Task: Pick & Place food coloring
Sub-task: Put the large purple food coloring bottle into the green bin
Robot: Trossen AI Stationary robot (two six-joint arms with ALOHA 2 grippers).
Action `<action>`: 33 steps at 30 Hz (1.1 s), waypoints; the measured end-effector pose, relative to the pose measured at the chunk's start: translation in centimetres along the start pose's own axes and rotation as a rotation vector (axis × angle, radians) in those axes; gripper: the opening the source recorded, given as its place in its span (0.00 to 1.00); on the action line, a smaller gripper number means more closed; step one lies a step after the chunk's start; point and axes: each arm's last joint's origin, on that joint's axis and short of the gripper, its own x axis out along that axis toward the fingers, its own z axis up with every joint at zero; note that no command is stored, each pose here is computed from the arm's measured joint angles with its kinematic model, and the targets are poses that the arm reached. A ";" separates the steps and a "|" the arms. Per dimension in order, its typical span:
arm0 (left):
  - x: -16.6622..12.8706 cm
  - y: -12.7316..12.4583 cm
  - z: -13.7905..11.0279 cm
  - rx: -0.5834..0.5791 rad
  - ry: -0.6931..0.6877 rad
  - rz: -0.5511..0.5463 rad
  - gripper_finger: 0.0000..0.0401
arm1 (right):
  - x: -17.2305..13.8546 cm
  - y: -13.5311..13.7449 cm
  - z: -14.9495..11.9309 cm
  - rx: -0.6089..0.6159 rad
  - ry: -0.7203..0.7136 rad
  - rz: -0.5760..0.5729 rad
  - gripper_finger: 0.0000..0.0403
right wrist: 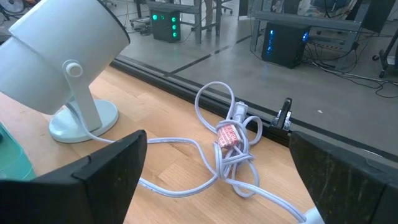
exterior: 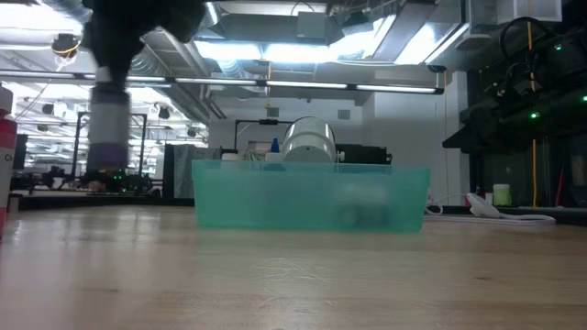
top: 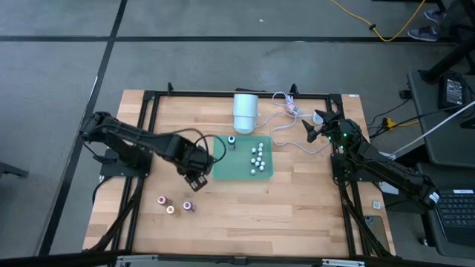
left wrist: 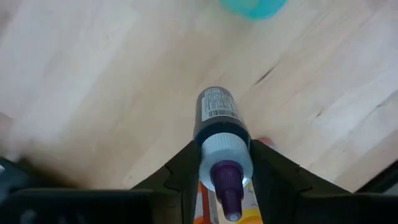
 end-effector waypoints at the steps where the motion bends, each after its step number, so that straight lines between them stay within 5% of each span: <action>1: -0.4 0.2 0.4 0.006 -0.006 -0.004 0.29 | 0.0 0.0 0.0 0.000 0.000 0.000 0.98; 16: -4.7 2.2 6.7 -0.132 -0.016 -0.008 0.29 | 0.0 0.0 0.0 0.000 0.000 0.000 0.98; 33: -2.4 0.0 15.6 -0.208 -0.026 0.011 0.29 | 0.0 0.0 0.0 0.000 0.000 0.000 0.98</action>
